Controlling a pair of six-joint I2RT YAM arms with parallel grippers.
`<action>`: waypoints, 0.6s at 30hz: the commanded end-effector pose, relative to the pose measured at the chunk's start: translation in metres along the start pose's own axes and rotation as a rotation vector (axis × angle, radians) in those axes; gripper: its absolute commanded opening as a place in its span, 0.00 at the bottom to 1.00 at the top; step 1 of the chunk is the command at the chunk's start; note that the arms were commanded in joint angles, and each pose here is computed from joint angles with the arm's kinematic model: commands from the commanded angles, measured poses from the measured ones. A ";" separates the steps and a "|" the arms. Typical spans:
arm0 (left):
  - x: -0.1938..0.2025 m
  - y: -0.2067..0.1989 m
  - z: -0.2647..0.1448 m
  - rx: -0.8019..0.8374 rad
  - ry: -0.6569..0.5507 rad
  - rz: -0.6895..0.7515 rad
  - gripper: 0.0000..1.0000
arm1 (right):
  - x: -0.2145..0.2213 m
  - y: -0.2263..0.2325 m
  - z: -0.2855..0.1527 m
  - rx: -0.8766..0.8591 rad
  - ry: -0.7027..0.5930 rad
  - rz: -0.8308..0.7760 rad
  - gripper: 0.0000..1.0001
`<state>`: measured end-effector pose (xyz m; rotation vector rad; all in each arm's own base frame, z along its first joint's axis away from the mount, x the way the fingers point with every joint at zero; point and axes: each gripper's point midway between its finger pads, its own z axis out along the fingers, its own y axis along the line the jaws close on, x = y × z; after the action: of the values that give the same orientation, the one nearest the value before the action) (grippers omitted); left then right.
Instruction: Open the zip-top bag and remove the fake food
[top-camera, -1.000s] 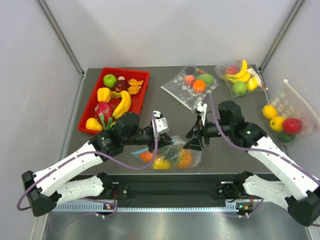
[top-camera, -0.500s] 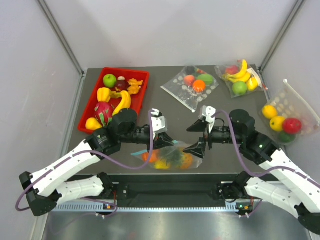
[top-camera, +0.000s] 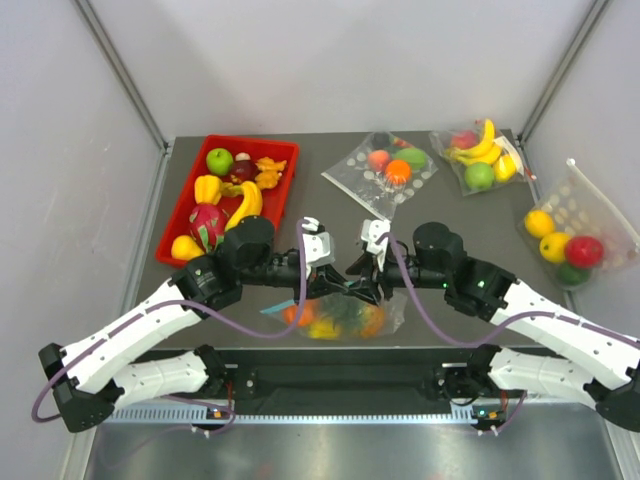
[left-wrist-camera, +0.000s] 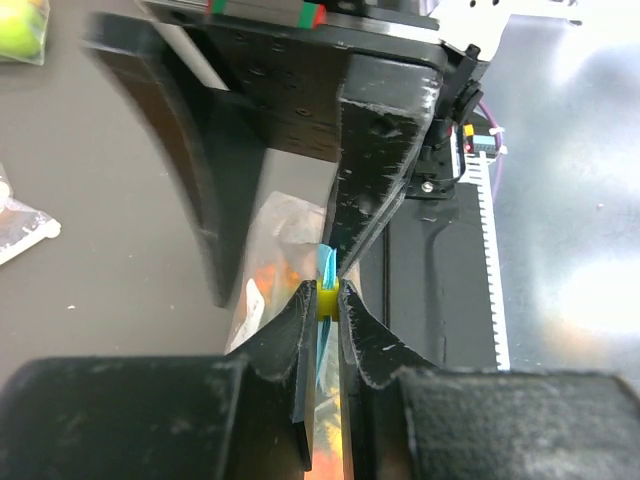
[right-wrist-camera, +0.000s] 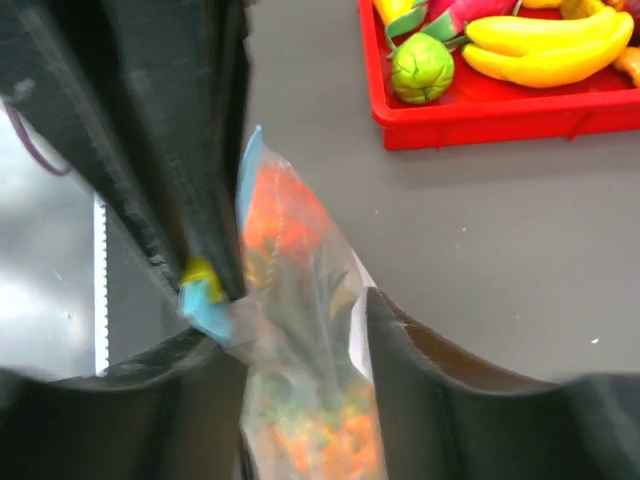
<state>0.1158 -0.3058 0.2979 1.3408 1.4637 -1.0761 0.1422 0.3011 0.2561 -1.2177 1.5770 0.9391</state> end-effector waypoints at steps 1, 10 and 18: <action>-0.018 -0.004 -0.002 0.024 -0.049 0.034 0.00 | -0.025 -0.004 0.000 0.033 -0.084 -0.054 0.40; -0.005 0.016 -0.005 -0.089 -0.018 0.041 0.00 | -0.030 0.002 -0.016 0.040 -0.137 -0.051 0.00; 0.005 0.029 -0.010 -0.168 0.001 0.037 0.00 | -0.024 0.010 -0.030 0.040 -0.165 -0.040 0.00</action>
<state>0.1361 -0.3012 0.2939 1.2751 1.4857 -0.9648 0.1310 0.2867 0.2631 -1.1701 1.5128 0.9417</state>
